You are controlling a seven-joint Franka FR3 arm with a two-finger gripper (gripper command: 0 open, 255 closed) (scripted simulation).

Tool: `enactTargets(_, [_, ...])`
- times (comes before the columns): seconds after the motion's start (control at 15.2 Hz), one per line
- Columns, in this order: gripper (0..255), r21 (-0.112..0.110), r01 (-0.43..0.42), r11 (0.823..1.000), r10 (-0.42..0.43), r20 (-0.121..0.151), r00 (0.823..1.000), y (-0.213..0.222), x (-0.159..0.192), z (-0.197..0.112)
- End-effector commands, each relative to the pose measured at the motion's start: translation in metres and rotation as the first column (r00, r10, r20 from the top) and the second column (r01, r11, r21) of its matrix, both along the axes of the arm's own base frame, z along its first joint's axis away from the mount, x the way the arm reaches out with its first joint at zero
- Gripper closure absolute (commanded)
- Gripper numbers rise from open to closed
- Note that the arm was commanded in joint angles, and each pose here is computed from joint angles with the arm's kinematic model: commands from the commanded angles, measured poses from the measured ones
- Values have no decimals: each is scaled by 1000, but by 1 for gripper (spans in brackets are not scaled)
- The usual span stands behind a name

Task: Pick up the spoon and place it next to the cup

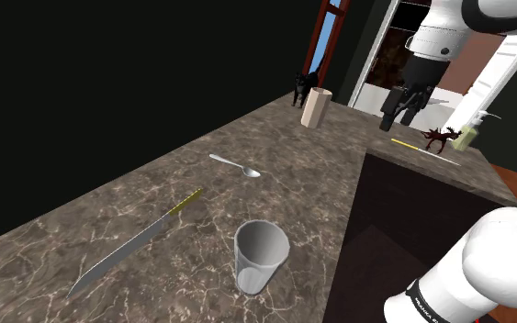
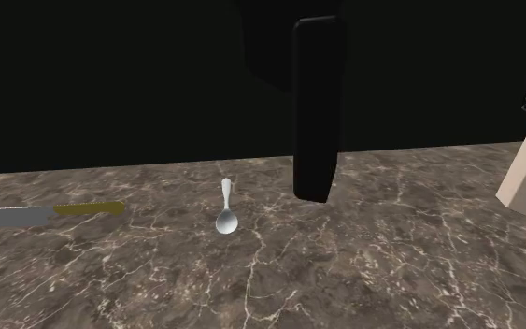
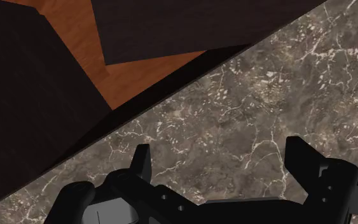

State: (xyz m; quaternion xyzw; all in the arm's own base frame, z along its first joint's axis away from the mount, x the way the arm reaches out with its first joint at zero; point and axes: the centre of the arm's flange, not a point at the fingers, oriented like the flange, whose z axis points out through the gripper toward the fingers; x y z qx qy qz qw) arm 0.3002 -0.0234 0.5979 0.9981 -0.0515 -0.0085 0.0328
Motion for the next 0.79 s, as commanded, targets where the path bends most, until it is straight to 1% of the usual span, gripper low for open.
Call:
enactTargets(0.0, [0,0,0,1000,0,0,1000,0,0,0])
enactTargets(0.33, [0,28,-45,999,44,33,998,19,42,-39])
enactTargets(0.73, [0,59,-99,993,95,75,993,46,94,-83])
